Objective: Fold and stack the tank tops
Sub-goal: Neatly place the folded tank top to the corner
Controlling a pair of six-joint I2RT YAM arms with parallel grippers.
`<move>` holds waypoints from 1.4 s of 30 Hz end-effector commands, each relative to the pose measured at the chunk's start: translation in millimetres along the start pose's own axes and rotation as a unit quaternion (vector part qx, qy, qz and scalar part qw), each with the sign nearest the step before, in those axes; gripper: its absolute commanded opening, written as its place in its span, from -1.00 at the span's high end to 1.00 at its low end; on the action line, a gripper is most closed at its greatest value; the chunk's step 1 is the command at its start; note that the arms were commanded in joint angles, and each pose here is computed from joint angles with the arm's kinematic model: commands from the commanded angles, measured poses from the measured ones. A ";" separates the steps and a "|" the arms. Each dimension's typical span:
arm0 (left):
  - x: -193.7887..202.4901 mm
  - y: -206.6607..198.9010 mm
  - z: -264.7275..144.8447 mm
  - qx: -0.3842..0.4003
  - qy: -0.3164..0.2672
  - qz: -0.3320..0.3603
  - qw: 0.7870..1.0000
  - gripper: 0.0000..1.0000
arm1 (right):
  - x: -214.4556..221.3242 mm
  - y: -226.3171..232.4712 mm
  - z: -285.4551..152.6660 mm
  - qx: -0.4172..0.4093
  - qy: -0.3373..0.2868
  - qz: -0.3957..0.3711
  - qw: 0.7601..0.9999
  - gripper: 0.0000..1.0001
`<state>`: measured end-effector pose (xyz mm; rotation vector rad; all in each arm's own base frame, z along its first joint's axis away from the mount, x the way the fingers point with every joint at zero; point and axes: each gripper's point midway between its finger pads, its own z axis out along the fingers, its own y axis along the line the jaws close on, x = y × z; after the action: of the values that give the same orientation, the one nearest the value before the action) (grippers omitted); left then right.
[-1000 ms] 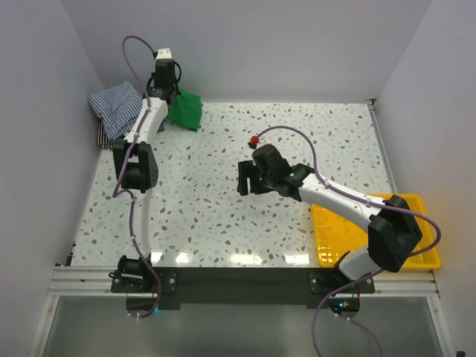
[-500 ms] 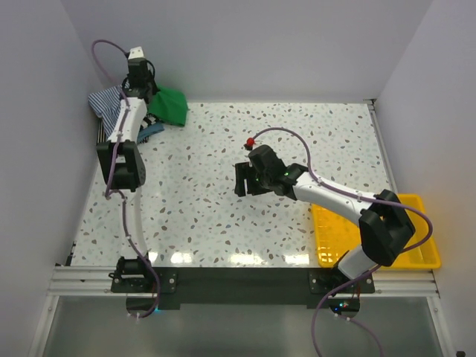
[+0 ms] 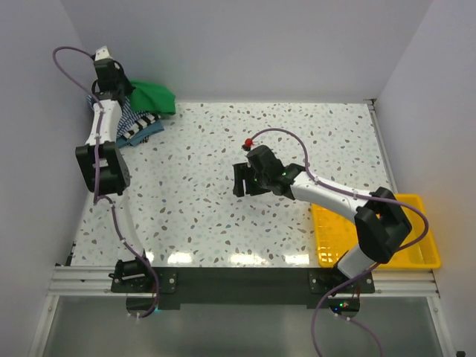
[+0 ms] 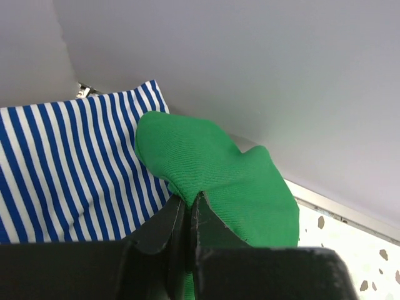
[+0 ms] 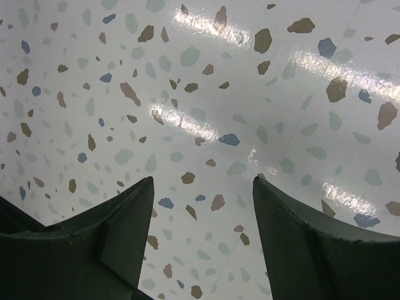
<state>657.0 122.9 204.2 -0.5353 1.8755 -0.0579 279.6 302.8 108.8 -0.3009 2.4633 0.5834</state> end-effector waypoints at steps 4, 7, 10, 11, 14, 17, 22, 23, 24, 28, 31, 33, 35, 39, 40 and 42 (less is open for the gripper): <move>-86.0 5.8 -36.0 0.020 -0.100 -0.024 0.994 1.00 | -11.6 5.9 4.5 -0.011 -0.016 -0.001 1.000 -0.35; -83.3 20.5 -38.6 0.008 -0.103 -0.031 0.994 1.00 | -9.9 5.0 6.8 -0.010 -0.014 0.000 1.000 -0.35; -76.8 39.6 -38.0 -0.001 -0.101 -0.052 0.994 1.00 | -7.4 4.2 9.5 -0.008 -0.009 -0.001 1.000 -0.35; -77.2 49.5 -38.7 -0.011 -0.102 -0.058 0.993 1.00 | -7.0 4.0 9.9 -0.008 -0.009 -0.001 1.000 -0.35; -70.8 63.7 -39.6 -0.031 -0.101 -0.064 0.992 1.00 | -5.9 2.6 12.0 -0.006 -0.007 -0.001 1.000 -0.35; -64.8 81.7 -44.7 -0.056 -0.103 -0.078 0.990 1.00 | -3.1 5.3 14.3 -0.015 0.000 -0.001 1.000 -0.34; -72.6 100.6 -58.8 -0.089 -0.132 -0.104 0.982 1.00 | -1.0 6.5 17.2 -0.017 0.004 -0.001 1.000 -0.34; -73.0 102.2 -60.8 -0.093 -0.134 -0.105 0.981 1.00 | -1.0 7.6 17.5 -0.019 0.004 -0.001 1.000 -0.34; -77.5 104.9 -65.9 -0.102 -0.141 -0.106 0.979 1.00 | -1.7 8.0 17.8 -0.020 0.004 0.001 1.000 -0.34; -77.6 121.2 -77.3 -0.143 -0.157 -0.113 0.971 1.00 | -0.7 8.0 18.1 -0.021 0.006 0.000 1.000 -0.33; -74.6 130.8 -79.6 -0.170 -0.153 -0.122 0.966 1.00 | 1.5 7.6 19.4 -0.021 0.010 0.000 1.000 -0.33; -67.2 134.4 -73.1 -0.174 -0.143 -0.122 0.967 1.00 | 2.5 7.6 20.2 -0.022 0.012 -0.001 1.000 -0.33; -60.7 137.2 -68.7 -0.186 -0.121 -0.125 0.967 1.00 | 2.8 6.7 19.9 -0.020 0.012 -0.001 1.000 -0.33; -49.0 138.3 -59.6 -0.185 -0.103 -0.130 0.969 0.25 | 2.9 6.6 19.9 -0.019 0.013 -0.002 1.000 -0.33; -46.7 137.7 -59.7 -0.185 -0.101 -0.131 0.969 0.16 | 2.8 6.3 20.0 -0.019 0.013 -0.003 1.000 -0.34; -52.1 135.6 -65.2 -0.183 -0.106 -0.133 0.968 -0.05 | 3.0 6.2 19.2 -0.019 0.013 -0.003 1.000 -0.34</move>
<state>570.0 236.9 204.1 -0.9784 1.6881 0.1506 279.3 309.7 87.9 -0.3201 2.5057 0.5917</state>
